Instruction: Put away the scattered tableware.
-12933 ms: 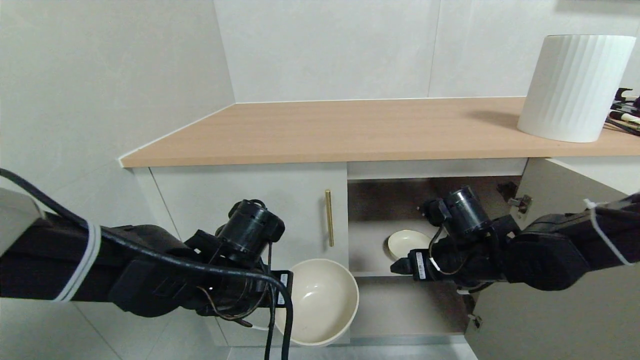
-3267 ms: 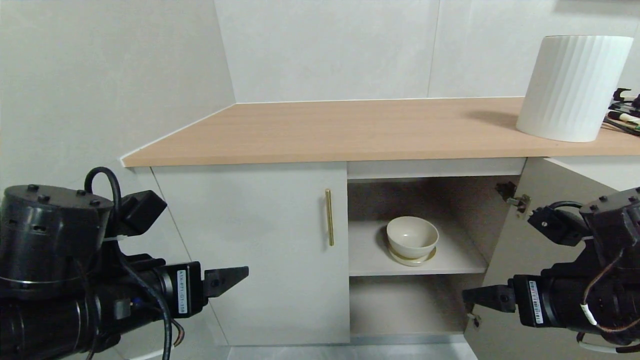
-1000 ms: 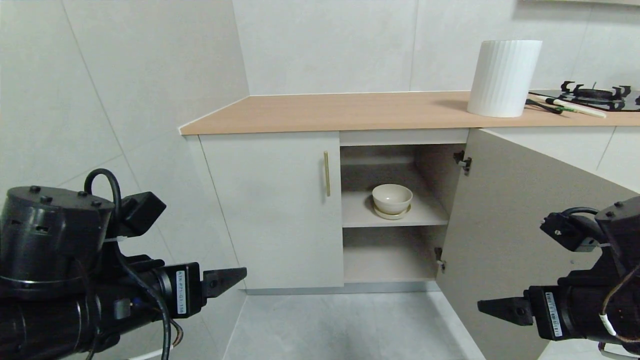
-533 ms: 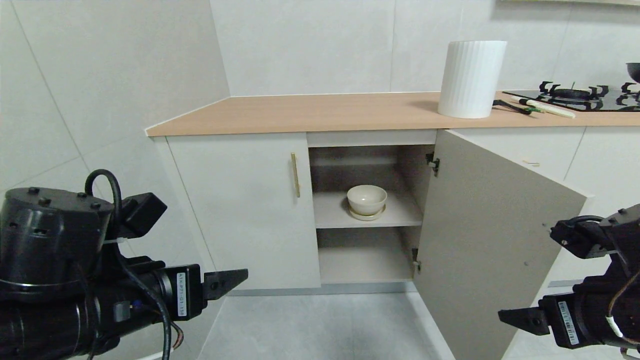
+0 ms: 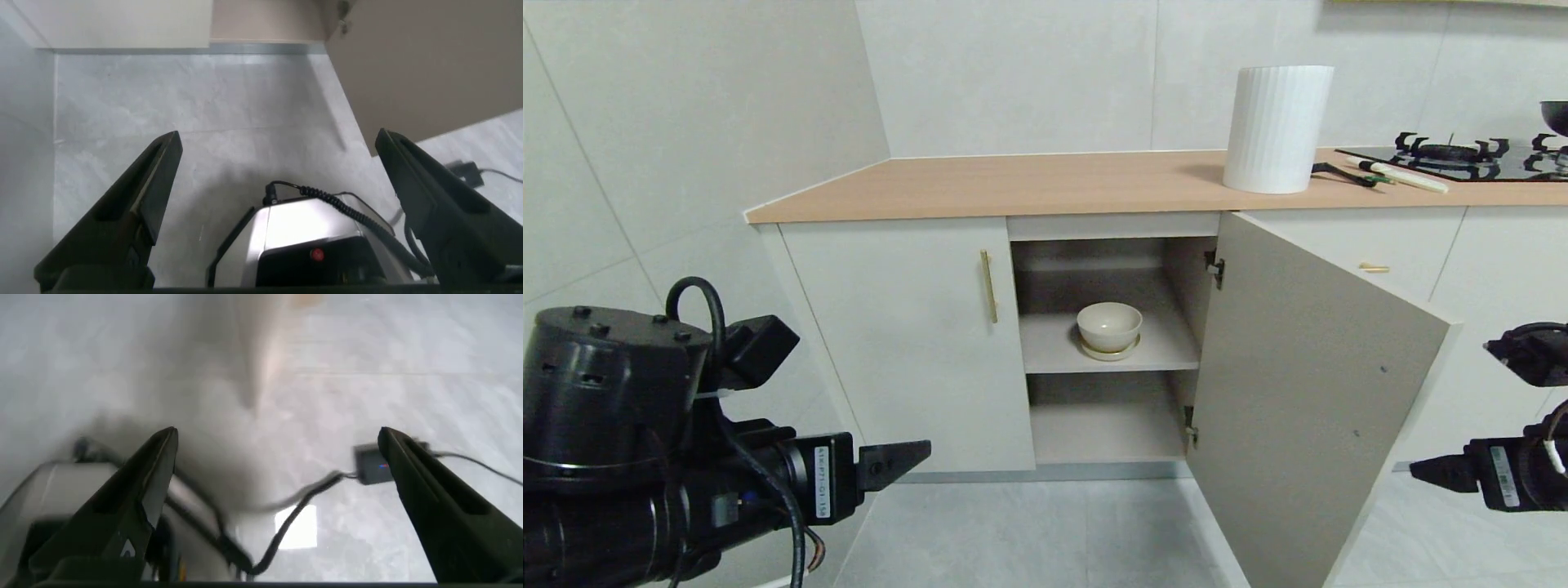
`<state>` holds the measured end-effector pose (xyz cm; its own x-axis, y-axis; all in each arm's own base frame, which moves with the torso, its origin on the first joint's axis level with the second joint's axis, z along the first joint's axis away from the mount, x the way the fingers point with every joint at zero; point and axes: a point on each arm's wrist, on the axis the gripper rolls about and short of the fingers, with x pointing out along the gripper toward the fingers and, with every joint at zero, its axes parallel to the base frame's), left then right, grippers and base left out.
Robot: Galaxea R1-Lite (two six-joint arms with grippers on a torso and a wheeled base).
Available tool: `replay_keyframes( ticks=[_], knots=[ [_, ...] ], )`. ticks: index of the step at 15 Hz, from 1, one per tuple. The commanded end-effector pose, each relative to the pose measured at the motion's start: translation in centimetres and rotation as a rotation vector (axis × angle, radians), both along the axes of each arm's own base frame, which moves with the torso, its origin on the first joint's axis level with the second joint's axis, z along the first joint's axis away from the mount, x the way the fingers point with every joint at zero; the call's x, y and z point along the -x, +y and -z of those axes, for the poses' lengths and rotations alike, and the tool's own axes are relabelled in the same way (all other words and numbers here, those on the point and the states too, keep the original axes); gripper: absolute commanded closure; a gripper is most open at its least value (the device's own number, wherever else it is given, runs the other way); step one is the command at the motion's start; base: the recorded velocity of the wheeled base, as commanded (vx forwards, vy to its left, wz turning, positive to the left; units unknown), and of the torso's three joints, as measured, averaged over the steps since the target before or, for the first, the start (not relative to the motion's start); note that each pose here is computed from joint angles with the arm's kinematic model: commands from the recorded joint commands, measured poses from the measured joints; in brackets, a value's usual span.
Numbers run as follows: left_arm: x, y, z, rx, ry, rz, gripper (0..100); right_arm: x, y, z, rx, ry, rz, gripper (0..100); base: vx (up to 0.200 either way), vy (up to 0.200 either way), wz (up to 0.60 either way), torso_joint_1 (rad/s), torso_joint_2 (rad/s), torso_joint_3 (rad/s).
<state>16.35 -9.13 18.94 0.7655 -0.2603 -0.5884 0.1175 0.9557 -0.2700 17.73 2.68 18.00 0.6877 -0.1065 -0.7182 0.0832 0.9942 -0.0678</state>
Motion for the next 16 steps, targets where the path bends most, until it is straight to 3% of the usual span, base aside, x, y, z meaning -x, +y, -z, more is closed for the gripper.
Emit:
replay_keyframes(
  ticks=[1, 9, 16],
  knots=[
    [0.0, 0.0, 0.0, -0.001, 0.002, -0.002, 0, -1.2, -2.0, 0.1, 0.008, -0.021, 0.102, 0, 0.0, 0.0, 0.0, 0.0, 0.0, 0.0],
    [0.0, 0.0, 0.0, 0.001, 0.001, -0.003, 0, -5.2, -4.8, 1.0, -0.005, -0.137, 0.244, 0, 0.0, 0.0, 0.0, 0.0, 0.0, 0.0],
    [0.0, 0.0, 0.0, 0.002, 0.002, -0.001, 0, -8.0, -3.7, 2.2, -0.136, -0.216, 0.303, 0, 0.0, 0.0, 0.0, 0.0, 0.0, 0.0]
  ],
)
